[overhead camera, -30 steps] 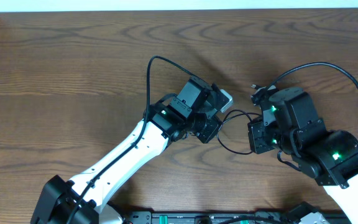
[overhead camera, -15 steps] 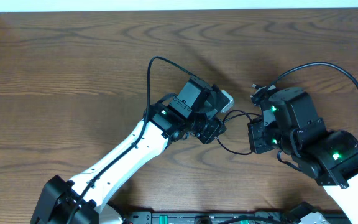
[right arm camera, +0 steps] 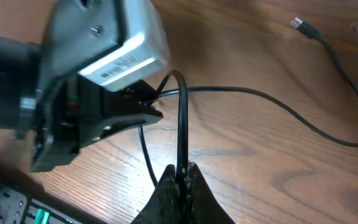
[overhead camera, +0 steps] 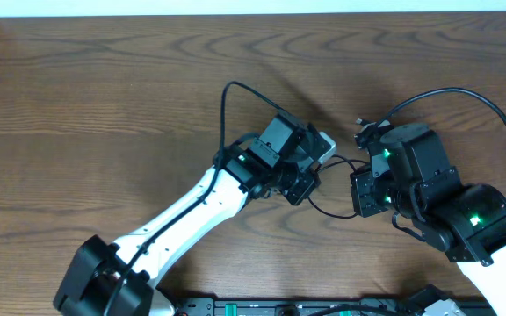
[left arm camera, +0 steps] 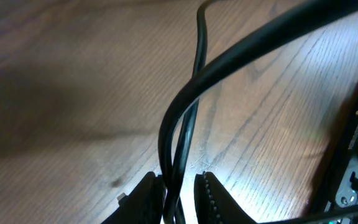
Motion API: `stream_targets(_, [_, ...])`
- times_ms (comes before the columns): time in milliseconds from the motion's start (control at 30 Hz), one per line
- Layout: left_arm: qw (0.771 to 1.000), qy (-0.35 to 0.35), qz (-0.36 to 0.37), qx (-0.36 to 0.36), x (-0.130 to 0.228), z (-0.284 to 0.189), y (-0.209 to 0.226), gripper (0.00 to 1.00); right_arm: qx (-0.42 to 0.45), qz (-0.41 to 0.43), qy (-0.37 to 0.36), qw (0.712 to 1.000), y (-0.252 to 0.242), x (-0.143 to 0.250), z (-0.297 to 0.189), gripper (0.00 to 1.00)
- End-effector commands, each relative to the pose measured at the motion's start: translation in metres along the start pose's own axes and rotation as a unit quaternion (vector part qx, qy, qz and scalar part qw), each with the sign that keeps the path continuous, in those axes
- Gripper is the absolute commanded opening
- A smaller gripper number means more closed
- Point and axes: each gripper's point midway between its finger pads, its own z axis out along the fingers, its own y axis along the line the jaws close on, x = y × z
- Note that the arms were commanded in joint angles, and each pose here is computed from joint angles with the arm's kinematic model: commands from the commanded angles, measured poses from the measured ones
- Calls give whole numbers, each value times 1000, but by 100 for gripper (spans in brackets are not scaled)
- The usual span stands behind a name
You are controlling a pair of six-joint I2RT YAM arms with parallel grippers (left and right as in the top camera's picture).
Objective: Untangle cables
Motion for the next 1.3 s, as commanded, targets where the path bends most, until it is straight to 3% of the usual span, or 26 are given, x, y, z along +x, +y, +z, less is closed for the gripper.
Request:
stream_targets(0, [1000, 11, 4, 7, 8, 6, -1, 20, 4, 2, -8, 1000, -1, -4, -3, 1])
stream_targets(300, [1000, 12, 8, 7, 9, 5, -1, 10, 16, 3, -9, 1000, -5, -5, -3, 1])
stream_targets(433, [1000, 17, 6, 7, 11, 5, -1, 8, 70, 17, -15, 997, -24, -5, -5, 1])
stream_targets(533, [1000, 28, 2, 7, 17, 2, -2, 8, 193, 89, -35, 976, -67, -2, -16, 1])
stream_targets(567, [999, 34, 2, 8, 20, 0, -4, 7, 260, 128, -47, 956, -92, 3, -28, 1])
stream_targets(767, [999, 28, 11, -29, 20, -17, 2, 8, 372, 213, -52, 902, -140, 24, -55, 1])
stream_targets(867, [998, 11, 18, -54, 14, -30, 6, 8, 388, 243, -45, 888, -153, 31, -62, 1])
stream_targets(1000, [998, -18, 28, -55, 4, -46, -1, 8, 363, 264, -30, 893, -152, 35, -56, 1])
stream_targets(1100, [997, -40, 36, -56, -4, -56, -5, 8, 275, 217, -9, 937, -126, 24, -35, 1])
stream_targets(1167, [996, -53, 40, -56, -10, -59, -6, 8, 141, 124, 7, 982, -84, 9, -15, 1])
stream_targets(1200, [996, -57, 42, -56, -12, -59, -6, 8, 65, 69, 10, 995, -59, 3, -9, 7])
stream_targets(1267, [996, -59, 42, -56, -13, -59, -6, 8, -72, -33, 5, 997, -12, -3, -9, 28])
